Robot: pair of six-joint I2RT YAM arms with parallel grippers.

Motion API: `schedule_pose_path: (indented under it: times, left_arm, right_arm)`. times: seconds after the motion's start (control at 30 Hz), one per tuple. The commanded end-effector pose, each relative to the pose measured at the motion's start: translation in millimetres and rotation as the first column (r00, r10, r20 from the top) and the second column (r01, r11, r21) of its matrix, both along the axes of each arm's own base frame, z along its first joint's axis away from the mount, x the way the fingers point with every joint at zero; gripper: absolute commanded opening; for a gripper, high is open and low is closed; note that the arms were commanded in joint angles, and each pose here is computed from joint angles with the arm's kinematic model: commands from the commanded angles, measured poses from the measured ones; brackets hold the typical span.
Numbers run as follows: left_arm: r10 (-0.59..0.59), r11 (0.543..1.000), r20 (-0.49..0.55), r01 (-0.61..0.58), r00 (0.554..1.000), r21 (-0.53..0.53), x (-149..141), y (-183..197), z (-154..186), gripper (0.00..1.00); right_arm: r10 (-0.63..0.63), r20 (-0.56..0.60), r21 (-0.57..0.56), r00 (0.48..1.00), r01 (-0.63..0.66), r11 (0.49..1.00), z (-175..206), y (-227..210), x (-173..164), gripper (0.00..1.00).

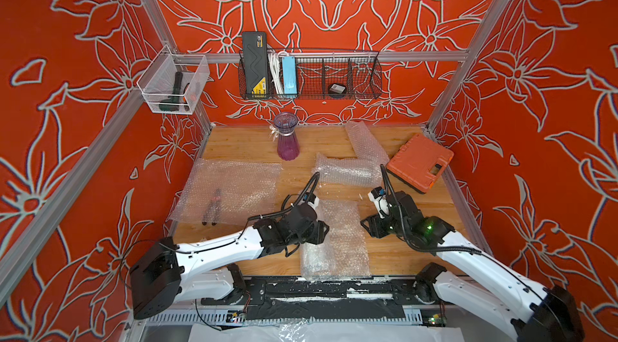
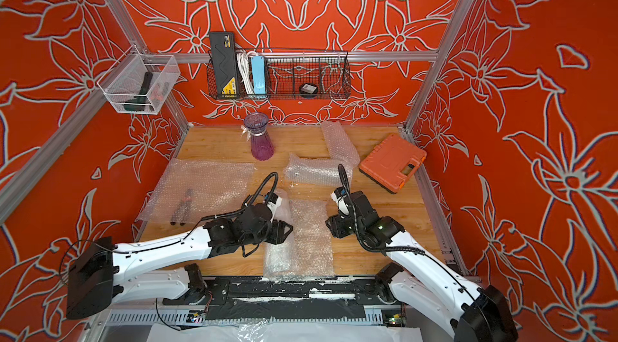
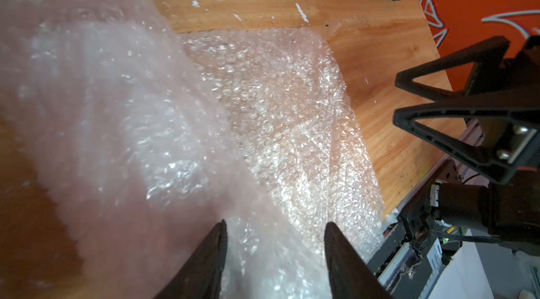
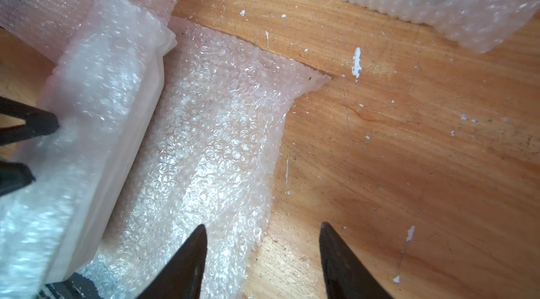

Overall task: Unwrap the vase from the bubble wrap
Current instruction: Unwrap the bubble wrap at the center of the board.

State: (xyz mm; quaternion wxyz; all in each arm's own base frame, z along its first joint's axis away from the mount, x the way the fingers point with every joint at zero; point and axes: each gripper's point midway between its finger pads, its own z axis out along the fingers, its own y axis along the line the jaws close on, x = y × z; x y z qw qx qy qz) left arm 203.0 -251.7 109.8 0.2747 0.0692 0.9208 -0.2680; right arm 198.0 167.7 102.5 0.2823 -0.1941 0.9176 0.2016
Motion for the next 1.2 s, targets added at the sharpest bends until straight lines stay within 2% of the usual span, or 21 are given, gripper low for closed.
schedule_pose_path:
  times: [0.0, 0.07, 0.2, 0.27, 0.3, 0.37, 0.43, 0.47, 0.63, 0.83, 0.93, 1.03, 1.1, 1.17]
  left_arm:
    - [0.131, 0.97, -0.14, -0.098, 0.982, 0.224, -16, 75, -51, 0.56]
    - [0.186, 0.967, -0.111, -0.162, 0.976, 0.196, -9, 85, -44, 0.55]
    - [0.281, 0.954, -0.155, -0.257, 0.947, 0.157, 5, 101, -43, 0.56]
    - [0.29, 0.948, -0.106, -0.27, 0.951, 0.169, 13, 103, -30, 0.6]
    - [0.283, 0.944, -0.058, -0.267, 0.957, 0.195, 19, 103, -19, 0.63]
    - [0.254, 0.908, 0.06, -0.259, 0.965, 0.328, 26, 104, 2, 0.68]
    - [0.211, 0.854, 0.108, -0.237, 0.971, 0.462, 29, 100, 16, 0.71]
    - [0.184, 0.847, 0.125, -0.222, 0.975, 0.484, 33, 92, 22, 0.72]
    - [0.099, 0.893, 0.132, -0.146, 0.986, 0.425, 46, 45, 32, 0.74]
    - [0.054, 0.895, 0.146, -0.113, 0.988, 0.433, 74, 11, 29, 0.76]
    - [0.06, 0.887, 0.124, -0.11, 0.991, 0.449, 93, 10, 24, 0.77]
    - [0.084, 0.874, 0.099, -0.121, 0.991, 0.47, 107, 27, 21, 0.88]
    - [0.091, 0.881, 0.075, -0.116, 0.993, 0.46, 109, 34, 19, 0.91]
    - [0.092, 0.888, 0.056, -0.107, 0.994, 0.448, 108, 38, 17, 0.94]
  right_arm:
    - [0.022, 0.057, 0.014, 0.998, -0.022, 1.0, 22, 4, 6, 0.64]
    - [0.027, 0.064, 0.008, 0.998, -0.028, 1.0, 25, 4, 6, 0.64]
    - [0.041, 0.078, 0.02, 0.996, -0.043, 0.999, 34, 7, 6, 0.65]
    - [0.042, 0.088, 0.026, 0.995, -0.045, 0.999, 39, 7, 7, 0.66]
    - [0.042, 0.093, 0.026, 0.995, -0.045, 0.999, 41, 7, 7, 0.66]
    - [0.04, 0.102, 0.03, 0.994, -0.043, 0.999, 43, 7, 8, 0.66]
    - [0.045, 0.096, 0.034, 0.994, -0.048, 0.998, 41, 9, 8, 0.67]
    - [0.049, 0.092, 0.038, 0.995, -0.053, 0.998, 40, 10, 8, 0.67]
    - [0.055, 0.078, 0.046, 0.995, -0.058, 0.997, 39, 14, 8, 0.69]
    - [0.044, 0.091, 0.047, 0.995, -0.048, 0.998, 39, 10, 6, 0.71]
    - [0.057, 0.077, 0.06, 0.995, -0.061, 0.996, 37, 13, 4, 0.72]
    - [0.074, 0.09, 0.087, 0.993, -0.082, 0.993, 40, 16, 1, 0.74]
    - [0.094, 0.111, 0.094, 0.989, -0.104, 0.99, 41, 18, -1, 0.78]
    - [0.111, 0.126, 0.077, 0.986, -0.121, 0.99, 40, 17, -2, 0.98]
